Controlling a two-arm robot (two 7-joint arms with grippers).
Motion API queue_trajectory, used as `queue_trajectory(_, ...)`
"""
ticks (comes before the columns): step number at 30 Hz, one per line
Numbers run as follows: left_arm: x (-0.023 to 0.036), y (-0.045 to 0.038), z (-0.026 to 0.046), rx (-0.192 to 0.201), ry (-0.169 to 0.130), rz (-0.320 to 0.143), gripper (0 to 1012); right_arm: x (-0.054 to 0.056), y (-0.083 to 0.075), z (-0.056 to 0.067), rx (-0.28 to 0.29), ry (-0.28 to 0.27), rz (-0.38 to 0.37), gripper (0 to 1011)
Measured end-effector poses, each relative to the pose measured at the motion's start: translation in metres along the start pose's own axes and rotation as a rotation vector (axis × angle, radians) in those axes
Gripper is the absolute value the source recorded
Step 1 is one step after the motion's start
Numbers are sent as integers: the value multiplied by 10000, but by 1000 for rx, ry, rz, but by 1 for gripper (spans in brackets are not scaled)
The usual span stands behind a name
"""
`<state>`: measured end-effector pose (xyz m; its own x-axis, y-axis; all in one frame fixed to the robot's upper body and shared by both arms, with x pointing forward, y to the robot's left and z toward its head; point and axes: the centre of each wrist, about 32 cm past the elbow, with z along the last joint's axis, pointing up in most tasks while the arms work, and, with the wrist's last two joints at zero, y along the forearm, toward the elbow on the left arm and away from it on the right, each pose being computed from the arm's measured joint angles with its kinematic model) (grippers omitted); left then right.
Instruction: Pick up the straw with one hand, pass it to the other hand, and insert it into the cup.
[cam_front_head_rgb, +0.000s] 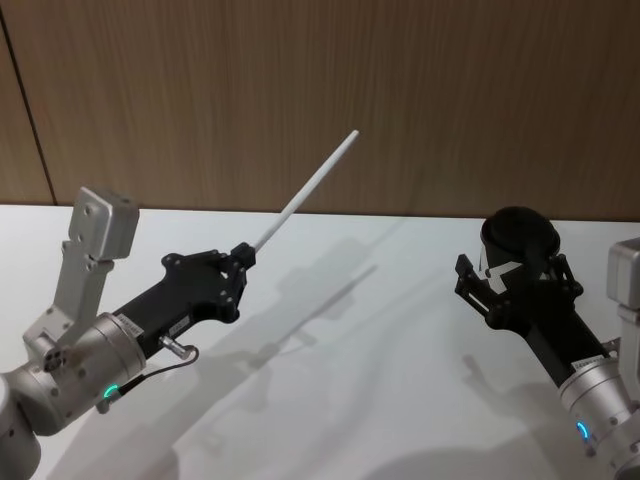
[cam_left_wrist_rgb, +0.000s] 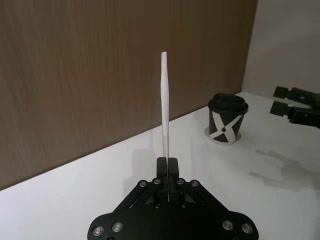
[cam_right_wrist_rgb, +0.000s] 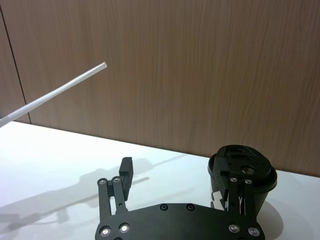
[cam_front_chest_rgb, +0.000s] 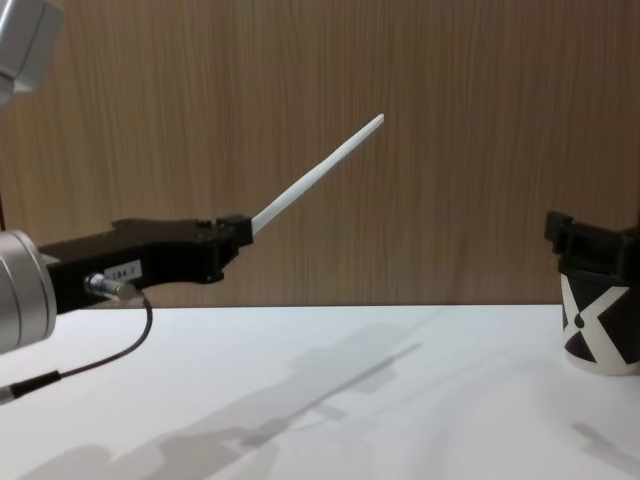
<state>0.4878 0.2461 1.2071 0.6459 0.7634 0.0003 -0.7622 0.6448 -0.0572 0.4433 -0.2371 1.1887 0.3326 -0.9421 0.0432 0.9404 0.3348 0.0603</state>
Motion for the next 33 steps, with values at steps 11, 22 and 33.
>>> queue_trajectory(11,0,-52,119,-39,-23,-84,12,0,0,0,0,0,0,1001)
queue_trajectory(22,-15,-93,196,-64,-36,-134,12,0,0,0,0,0,0,1001)
queue_trajectory(33,-22,-107,227,-74,-40,-152,12,0,0,0,0,0,0,1001)
